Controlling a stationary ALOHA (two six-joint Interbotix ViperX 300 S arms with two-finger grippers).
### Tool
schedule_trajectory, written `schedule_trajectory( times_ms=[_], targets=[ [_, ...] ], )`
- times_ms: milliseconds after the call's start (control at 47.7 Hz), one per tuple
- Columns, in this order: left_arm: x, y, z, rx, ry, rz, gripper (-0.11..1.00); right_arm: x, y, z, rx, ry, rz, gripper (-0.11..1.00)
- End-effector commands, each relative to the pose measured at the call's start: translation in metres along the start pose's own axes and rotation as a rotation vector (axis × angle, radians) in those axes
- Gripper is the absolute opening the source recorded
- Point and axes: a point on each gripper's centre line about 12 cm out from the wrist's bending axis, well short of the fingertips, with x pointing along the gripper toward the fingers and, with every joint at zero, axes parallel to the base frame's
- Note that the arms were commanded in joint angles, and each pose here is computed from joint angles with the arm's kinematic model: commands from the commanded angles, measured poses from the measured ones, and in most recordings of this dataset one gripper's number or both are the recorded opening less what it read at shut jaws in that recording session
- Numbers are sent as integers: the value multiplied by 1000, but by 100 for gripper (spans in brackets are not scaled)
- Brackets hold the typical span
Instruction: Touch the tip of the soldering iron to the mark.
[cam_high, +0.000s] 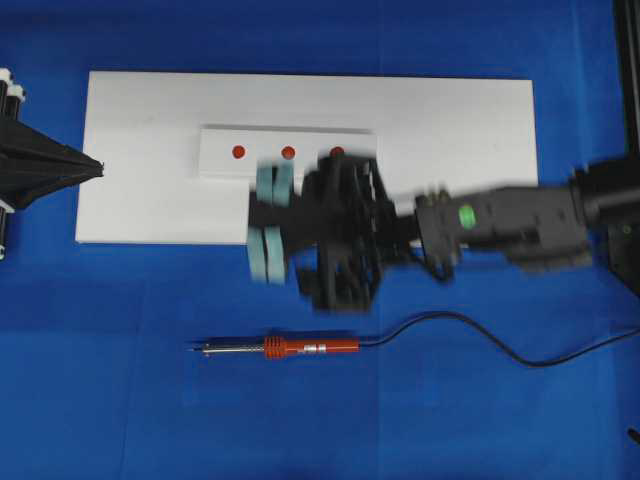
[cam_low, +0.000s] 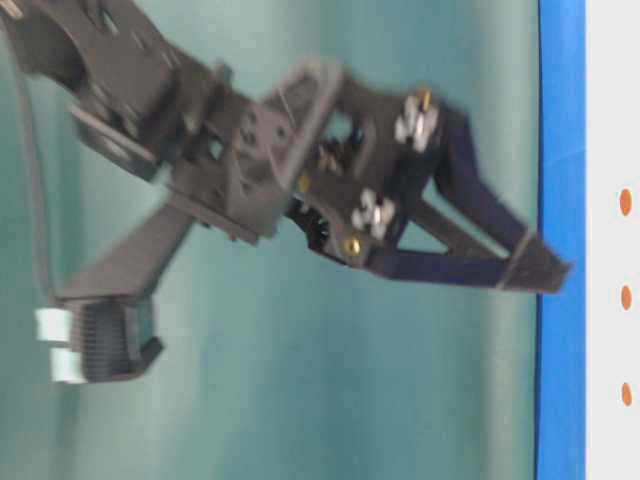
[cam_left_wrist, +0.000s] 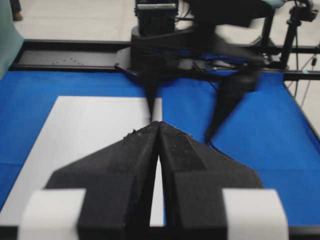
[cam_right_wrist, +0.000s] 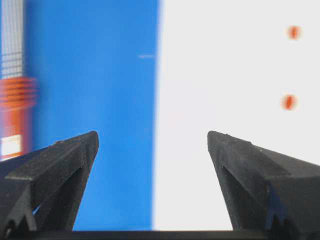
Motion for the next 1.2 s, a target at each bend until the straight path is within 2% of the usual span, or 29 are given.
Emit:
schedule_trajectory(
  times_ms=[0,189,315,462,608,881,1007,1175],
  targets=[
    [2,-1,4,-2,-11,-5,0,-14,-28,15,28,-49,-29,83],
    [1,-1,3,-2,-9,-5,0,-12,-69,21,47,-60,-79,83],
    [1,-1,4,-4,-11,-5,0,-20,-73,23,51,-70,-83,83],
    [2,-1,4,-4,-11,-5,0,-53,-75,15,53,-110,-77,83],
    [1,-1,4,-5,-11,-5,0,-91,-81,-9,64,-171,-63,82],
    [1,-1,5,-3,-14,-5,0,-157,-90,-77,99,-359,-2,82],
    [1,-1,5,-3,-17,-5,0,-180,-95,-106,105,-428,9,82],
    [0,-1,6,-2,-20,-5,0,-196,-100,-138,110,-494,20,82]
  ],
)
